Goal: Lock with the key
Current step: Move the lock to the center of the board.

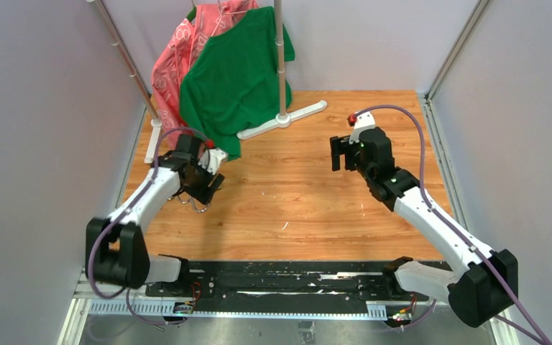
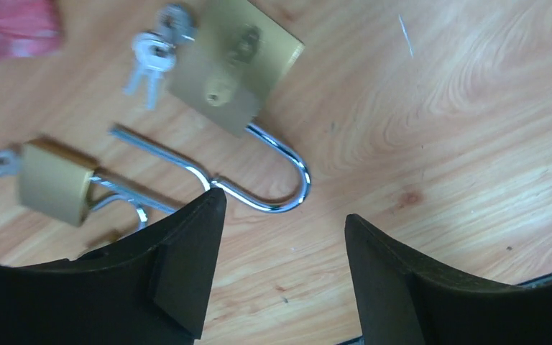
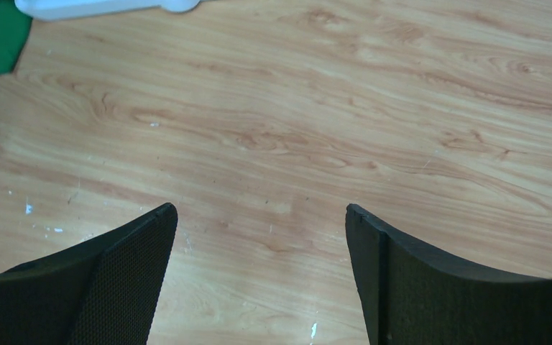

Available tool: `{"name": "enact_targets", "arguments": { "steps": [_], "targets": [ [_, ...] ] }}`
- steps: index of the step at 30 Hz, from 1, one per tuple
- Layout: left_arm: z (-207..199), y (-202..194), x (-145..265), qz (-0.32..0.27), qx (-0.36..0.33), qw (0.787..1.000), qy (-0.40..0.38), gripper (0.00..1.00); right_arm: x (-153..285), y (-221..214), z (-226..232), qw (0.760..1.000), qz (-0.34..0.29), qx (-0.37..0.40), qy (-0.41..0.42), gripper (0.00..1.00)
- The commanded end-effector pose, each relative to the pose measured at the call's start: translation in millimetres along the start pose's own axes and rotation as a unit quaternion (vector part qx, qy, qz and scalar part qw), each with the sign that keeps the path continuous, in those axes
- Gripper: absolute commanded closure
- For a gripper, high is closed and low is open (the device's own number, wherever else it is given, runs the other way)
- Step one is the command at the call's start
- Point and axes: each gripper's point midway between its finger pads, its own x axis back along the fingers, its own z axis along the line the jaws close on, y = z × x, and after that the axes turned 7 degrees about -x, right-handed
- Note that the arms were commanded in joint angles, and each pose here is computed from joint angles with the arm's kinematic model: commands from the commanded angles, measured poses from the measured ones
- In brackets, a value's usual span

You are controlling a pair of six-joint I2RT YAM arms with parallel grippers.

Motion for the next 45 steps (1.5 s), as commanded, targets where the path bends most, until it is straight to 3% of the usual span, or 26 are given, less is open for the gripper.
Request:
{"name": "enact_targets", "arguments": {
  "steps": [1,6,13,16,19,23,26,30,32,35,38,40,42,45],
  "targets": [
    [-9.7,-24.7,-23.3,0.098,-0.039,0.994,-0.034,0.29,-2.2,-12.1,8.5,0.999,0.032,0.038,-0.002,0.1],
    [-15.7,-26.4,-51.6,0.127,-0.022,0.989,-0.068,0.29,-10.2,-18.1,8.1,0.998,0.041,0.05,-0.01,0.11],
    [-7.4,-13.0,-77.3,0.123,-0.005,0.99,-0.064,0.41,-16.1,-20.4,5.7,0.996,0.054,0.074,-0.018,0.11],
    [-6.7,-16.8,-79.5,0.128,-0.018,0.99,-0.063,0.58,-13.8,-19.8,3.7,0.995,0.054,0.081,-0.021,0.11],
    [-46.0,-23.6,-78.2,0.125,-0.117,0.975,-0.14,0.64,-11.0,-15.8,3.1,0.996,0.047,0.079,-0.021,0.11],
    [-96.2,-31.5,-75.3,0.118,-0.273,0.935,-0.193,0.75,-8.2,-11.1,18.0,0.997,0.042,0.071,0.013,0.12],
    [-117.6,-28.7,-74.2,0.103,-0.333,0.91,-0.224,0.87,-3.6,-18.3,48.1,0.992,0.059,0.068,0.092,0.12],
    [-122.7,-22.3,-71.7,0.073,-0.405,0.881,-0.235,0.99,12.8,-40.1,103.0,0.967,0.1,0.034,0.231,0.11],
    [-117.1,-13.5,-69.2,0.055,-0.424,0.878,-0.216,0.97,16.8,-54.0,116.5,0.958,0.124,0.018,0.26,0.09],
    [-108.7,6.8,-61.4,0.034,-0.412,0.892,-0.18,0.93,16.1,-79.1,126.1,0.95,0.159,0.012,0.268,0.09],
    [-109.6,15.9,-51.4,0.021,-0.4,0.899,-0.179,0.87,26.3,-102.4,152.3,0.926,0.182,0.041,0.327,0.09],
    [-111.2,19.6,-45.6,0.0,-0.403,0.898,-0.177,0.76,35.6,-113.7,174.7,0.905,0.171,0.09,0.379,0.08],
    [-108.6,29.4,-36.6,-0.025,-0.402,0.901,-0.163,0.61,47.5,-120.7,200.8,0.864,0.138,0.152,0.46,0.06],
    [-95.6,44.6,-21.4,-0.051,-0.376,0.913,-0.148,0.47,61.3,-118.5,233.7,0.792,0.07,0.189,0.576,0.04]
  ]
}}
